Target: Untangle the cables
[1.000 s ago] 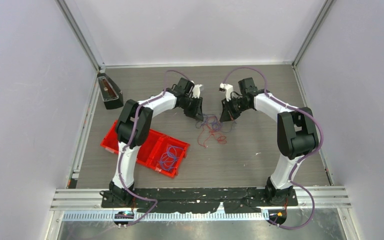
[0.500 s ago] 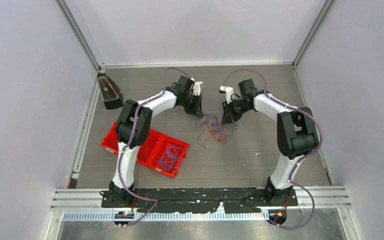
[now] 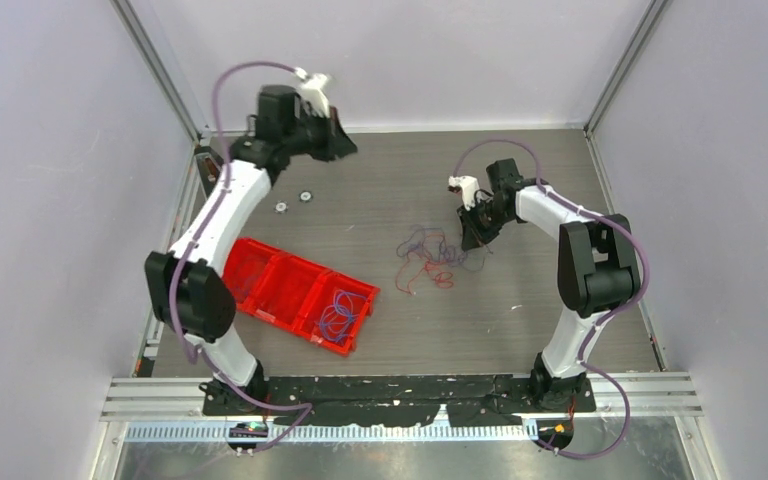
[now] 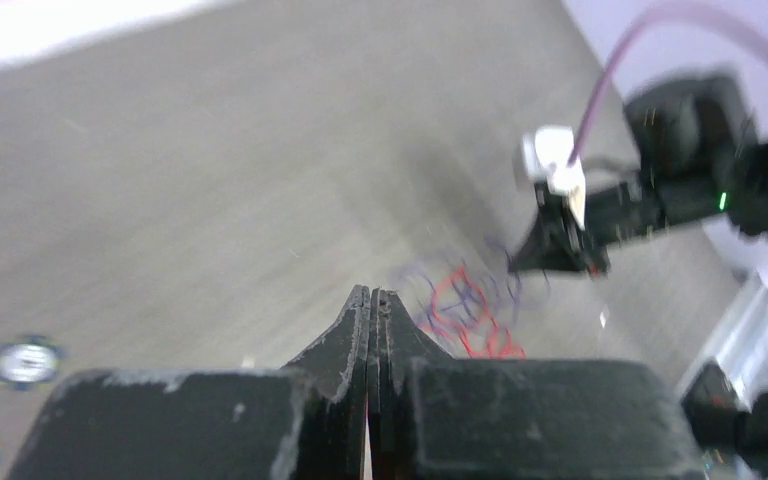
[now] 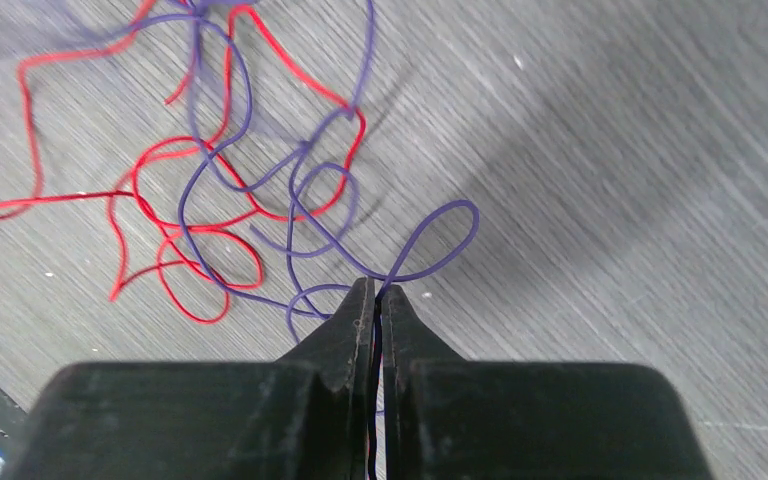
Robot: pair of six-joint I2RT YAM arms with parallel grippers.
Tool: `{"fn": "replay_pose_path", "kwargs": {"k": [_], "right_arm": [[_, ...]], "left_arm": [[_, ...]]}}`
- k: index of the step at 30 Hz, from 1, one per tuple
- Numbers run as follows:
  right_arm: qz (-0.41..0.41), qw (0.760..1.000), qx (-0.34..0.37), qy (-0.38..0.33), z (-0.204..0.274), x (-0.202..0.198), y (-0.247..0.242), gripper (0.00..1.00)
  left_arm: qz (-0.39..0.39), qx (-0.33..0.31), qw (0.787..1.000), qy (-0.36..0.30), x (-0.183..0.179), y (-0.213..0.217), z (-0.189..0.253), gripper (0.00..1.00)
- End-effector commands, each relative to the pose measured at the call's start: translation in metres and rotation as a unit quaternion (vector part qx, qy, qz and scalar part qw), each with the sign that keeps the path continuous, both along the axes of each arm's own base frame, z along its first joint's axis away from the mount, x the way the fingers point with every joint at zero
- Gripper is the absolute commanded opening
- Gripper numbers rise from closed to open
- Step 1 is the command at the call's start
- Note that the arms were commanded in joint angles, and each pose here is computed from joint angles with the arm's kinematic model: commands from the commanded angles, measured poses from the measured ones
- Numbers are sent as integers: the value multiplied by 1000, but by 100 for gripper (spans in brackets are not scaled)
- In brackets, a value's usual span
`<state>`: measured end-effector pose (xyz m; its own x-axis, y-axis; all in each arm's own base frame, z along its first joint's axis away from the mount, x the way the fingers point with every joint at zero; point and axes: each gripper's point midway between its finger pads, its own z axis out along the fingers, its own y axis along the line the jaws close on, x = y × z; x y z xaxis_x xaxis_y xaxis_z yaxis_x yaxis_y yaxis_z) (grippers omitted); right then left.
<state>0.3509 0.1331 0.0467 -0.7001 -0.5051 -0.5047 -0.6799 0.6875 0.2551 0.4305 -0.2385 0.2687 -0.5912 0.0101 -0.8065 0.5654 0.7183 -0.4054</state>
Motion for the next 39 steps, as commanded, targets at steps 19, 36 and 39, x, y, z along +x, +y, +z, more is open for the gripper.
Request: {"fn": "replay_pose_path", "kwargs": {"k": [19,36,39], "right_arm": [[-8,999,34,7,16,-3,9,5],[59,975,210,-44,115,-25,57,5],[72,969,229,-51,127,-29,62,5]], "left_arm": [[-112,-57,992,7,-59,-32,-1,52],[-319,-116,940,-37,-99,-130,-62,55],[-339,-118,931,-71,-101,-133,-63,55]]}}
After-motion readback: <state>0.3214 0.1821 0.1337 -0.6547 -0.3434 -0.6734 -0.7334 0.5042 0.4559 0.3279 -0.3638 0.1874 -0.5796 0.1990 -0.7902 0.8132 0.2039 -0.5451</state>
